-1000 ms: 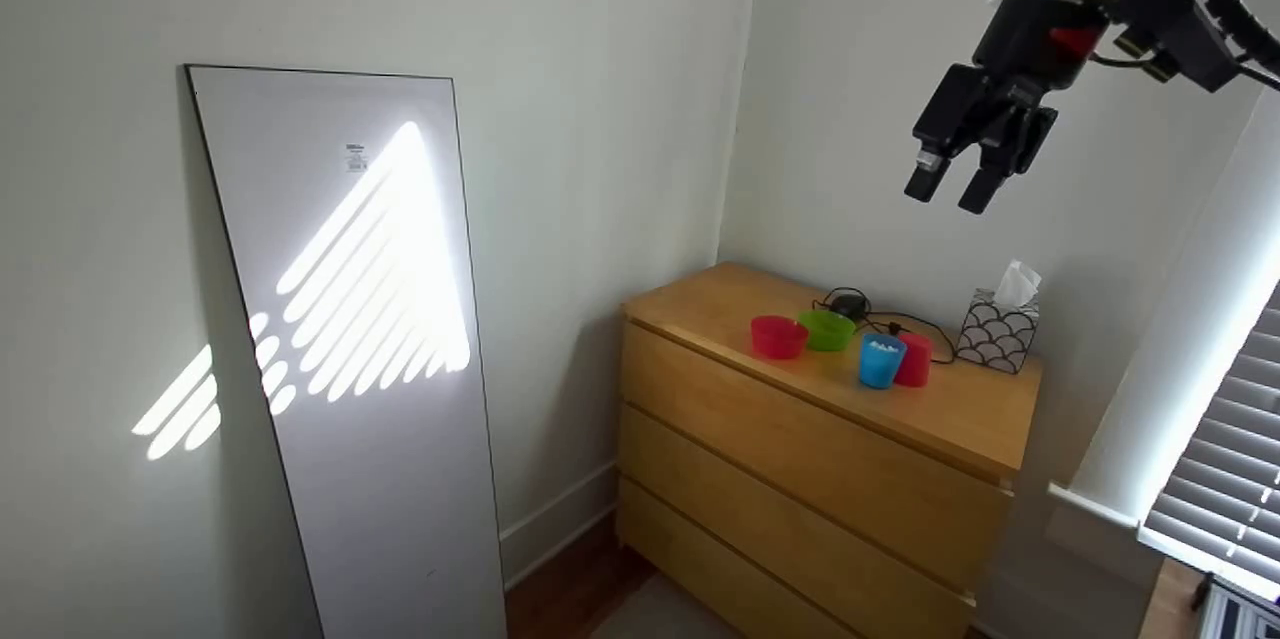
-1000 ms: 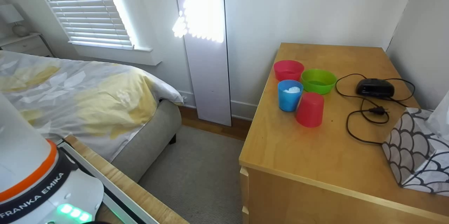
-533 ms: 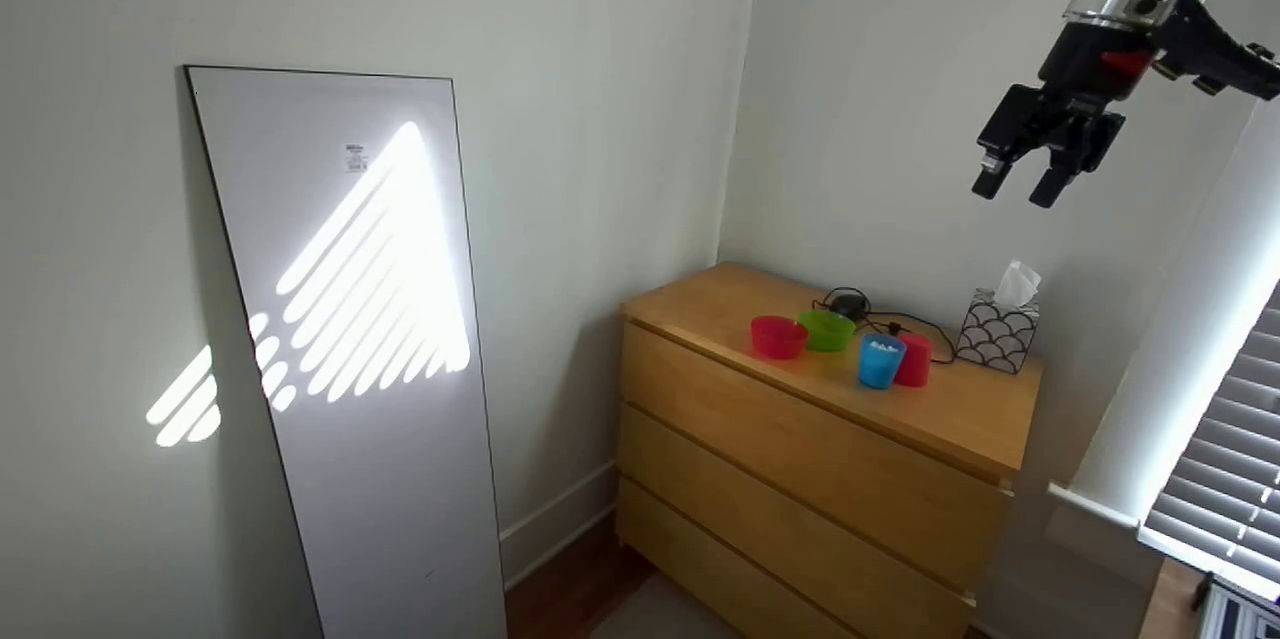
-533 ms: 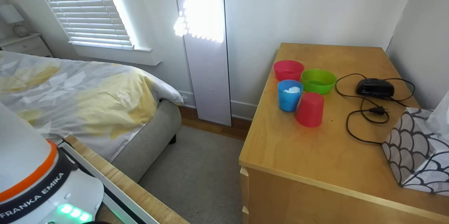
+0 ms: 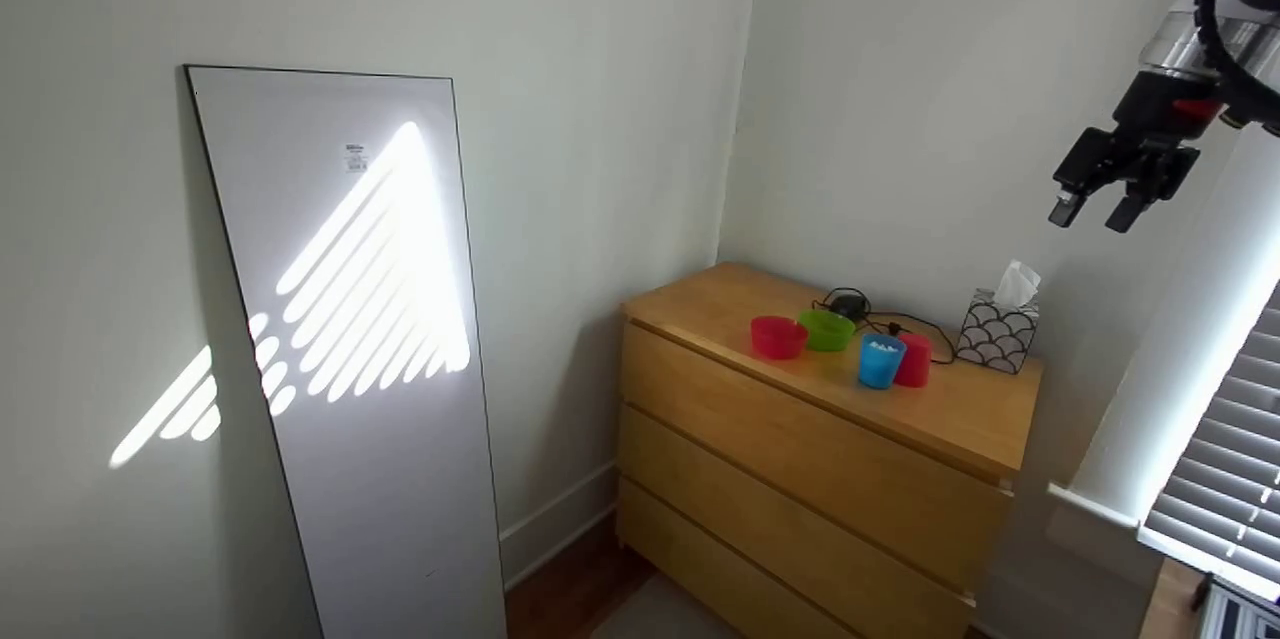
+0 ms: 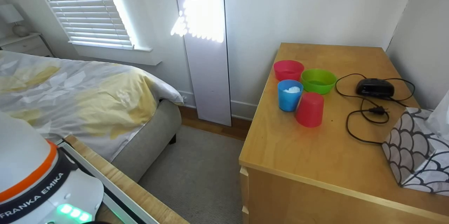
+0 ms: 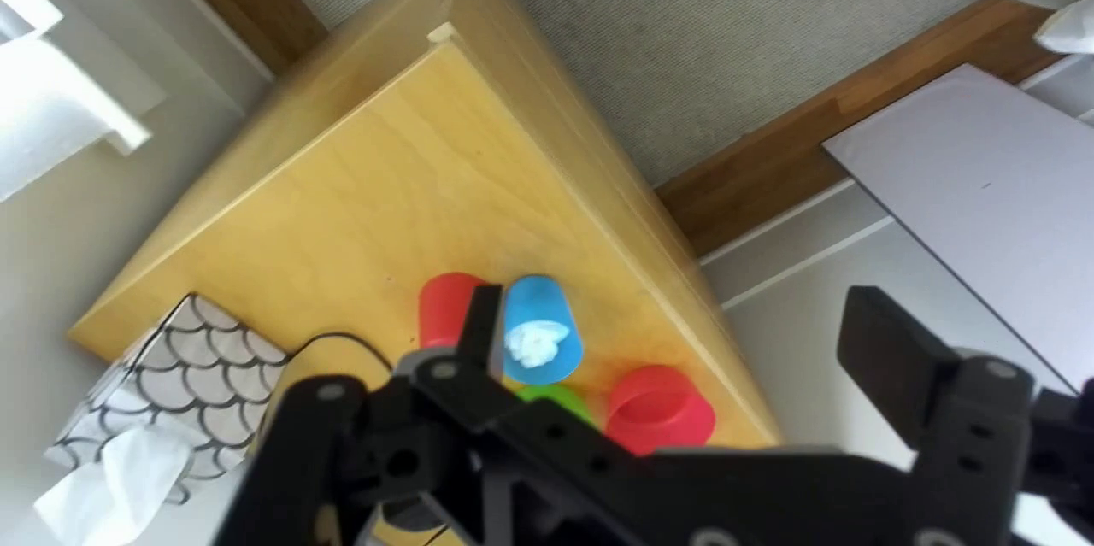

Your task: Remove the cloth from the blue cup, then put it in the green bowl

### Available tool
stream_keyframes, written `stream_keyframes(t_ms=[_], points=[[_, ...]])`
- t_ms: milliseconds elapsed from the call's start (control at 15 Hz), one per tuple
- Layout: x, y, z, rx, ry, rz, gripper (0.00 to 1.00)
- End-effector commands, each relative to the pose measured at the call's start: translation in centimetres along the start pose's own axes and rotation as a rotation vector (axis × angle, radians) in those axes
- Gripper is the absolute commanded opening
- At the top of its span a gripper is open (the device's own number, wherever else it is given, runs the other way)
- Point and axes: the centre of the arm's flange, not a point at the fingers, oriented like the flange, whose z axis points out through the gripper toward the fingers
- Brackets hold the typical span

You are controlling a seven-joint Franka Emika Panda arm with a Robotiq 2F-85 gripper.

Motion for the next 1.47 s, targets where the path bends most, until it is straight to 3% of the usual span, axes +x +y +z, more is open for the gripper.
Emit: stream_keyframes(t_ms=[0,67,133,200,733,800,867,933,1400], points=[[1.8,2.1,2.6,-0.097,0.033,-0.044,1.0],[2.2,2.1,3.4,-0.099,0.024,-0.049,1.0],[2.5,1.2,4.1,-0.036,-0.006,-0.029,1.0],[1.5,1.5,1.9,-0.063,0.027,-0.025,1.0],[2.2,1.1,3.9,-0.061,-0.017,-0.032,1.0],[3.2,1.4,4.5,-0.048,0.017,0.0,1.0],[4.4,1.9,5.4,-0.022,-0.023,0.005,1.0],[5.7,2.7,6.5,-0.053,0.025,0.005,1.0],[11.0,7.1,14.5,-0.09,0.052,0.1,1.0]])
